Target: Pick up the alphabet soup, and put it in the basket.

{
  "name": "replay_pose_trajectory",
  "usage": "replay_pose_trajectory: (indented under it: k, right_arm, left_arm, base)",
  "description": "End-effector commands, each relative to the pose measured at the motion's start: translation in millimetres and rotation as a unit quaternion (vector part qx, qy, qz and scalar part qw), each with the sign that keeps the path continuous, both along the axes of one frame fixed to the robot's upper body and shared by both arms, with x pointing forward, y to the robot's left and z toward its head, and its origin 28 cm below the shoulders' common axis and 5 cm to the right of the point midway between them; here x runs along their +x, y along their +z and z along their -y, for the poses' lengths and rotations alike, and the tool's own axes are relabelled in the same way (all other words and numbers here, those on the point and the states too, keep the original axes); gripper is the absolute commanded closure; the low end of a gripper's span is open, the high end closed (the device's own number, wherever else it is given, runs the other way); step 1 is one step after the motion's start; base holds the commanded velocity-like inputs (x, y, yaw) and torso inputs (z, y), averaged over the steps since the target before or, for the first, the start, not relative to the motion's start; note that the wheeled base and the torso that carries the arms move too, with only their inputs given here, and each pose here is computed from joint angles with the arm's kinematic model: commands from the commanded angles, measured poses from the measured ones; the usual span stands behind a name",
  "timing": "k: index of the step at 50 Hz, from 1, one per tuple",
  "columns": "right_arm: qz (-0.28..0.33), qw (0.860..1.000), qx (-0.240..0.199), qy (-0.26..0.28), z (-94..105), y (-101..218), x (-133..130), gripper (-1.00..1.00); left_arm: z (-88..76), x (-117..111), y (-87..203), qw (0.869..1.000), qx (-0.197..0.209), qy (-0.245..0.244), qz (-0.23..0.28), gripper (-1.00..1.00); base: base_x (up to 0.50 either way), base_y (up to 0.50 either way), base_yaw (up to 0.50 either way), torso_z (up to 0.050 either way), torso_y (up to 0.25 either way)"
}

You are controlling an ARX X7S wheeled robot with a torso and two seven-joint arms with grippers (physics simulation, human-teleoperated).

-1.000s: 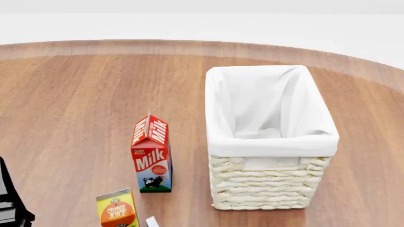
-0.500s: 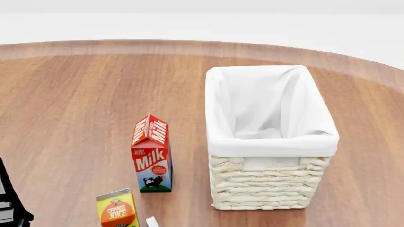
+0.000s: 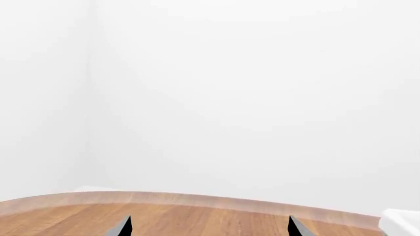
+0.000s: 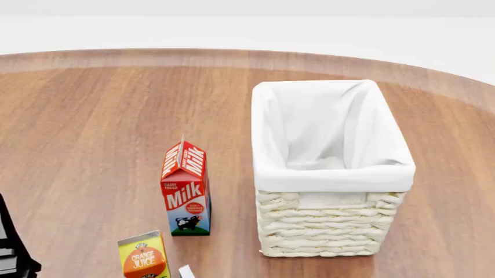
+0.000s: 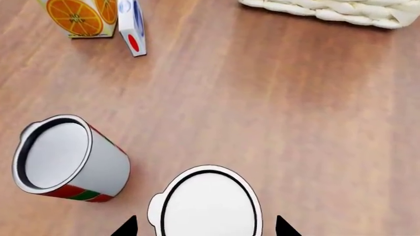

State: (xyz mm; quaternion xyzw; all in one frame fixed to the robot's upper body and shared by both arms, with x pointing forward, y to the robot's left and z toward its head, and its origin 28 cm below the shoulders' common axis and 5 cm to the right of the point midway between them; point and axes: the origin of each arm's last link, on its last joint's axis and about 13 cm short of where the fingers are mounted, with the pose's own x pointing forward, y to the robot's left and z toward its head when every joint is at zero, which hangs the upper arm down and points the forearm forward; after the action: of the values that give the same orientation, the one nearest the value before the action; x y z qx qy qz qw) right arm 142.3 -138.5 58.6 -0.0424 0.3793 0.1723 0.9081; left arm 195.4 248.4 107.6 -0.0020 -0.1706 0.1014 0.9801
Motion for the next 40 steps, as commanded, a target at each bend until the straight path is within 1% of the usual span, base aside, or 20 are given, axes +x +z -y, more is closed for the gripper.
replay_pose_trajectory:
  k: [1, 38, 39, 40]
  right_arm:
    - [-0.006, 1.000, 0.000, 0.002, -0.4, -4, 1, -1.00]
    - [-0.016, 1.000, 0.002, 0.004, -0.9, -14, 1, -1.00]
    - [-0.016, 1.000, 0.002, 0.004, -0.9, -14, 1, 1.00]
    - [-0.017, 1.000, 0.002, 0.003, -0.8, -14, 1, 1.00]
  left_arm:
    - [-0.2, -1, 0, 1.000, -0.001, 0.001, 0.001, -1.00]
    - [1.5, -1, 1, 1.000, 0.001, -0.003, 0.001, -1.00]
    - [1.3, 0, 1, 1.000, 0.001, -0.003, 0.001, -1.00]
    - [1.3, 0, 1, 1.000, 0.000, -0.003, 0.001, -1.00]
  base:
    - [0.00, 0.00, 0.00, 0.000, 0.000]
    - [0.00, 0.00, 0.00, 0.000, 0.000]
    - [0.00, 0.00, 0.00, 0.000, 0.000]
    - [0.00, 0.00, 0.00, 0.000, 0.000]
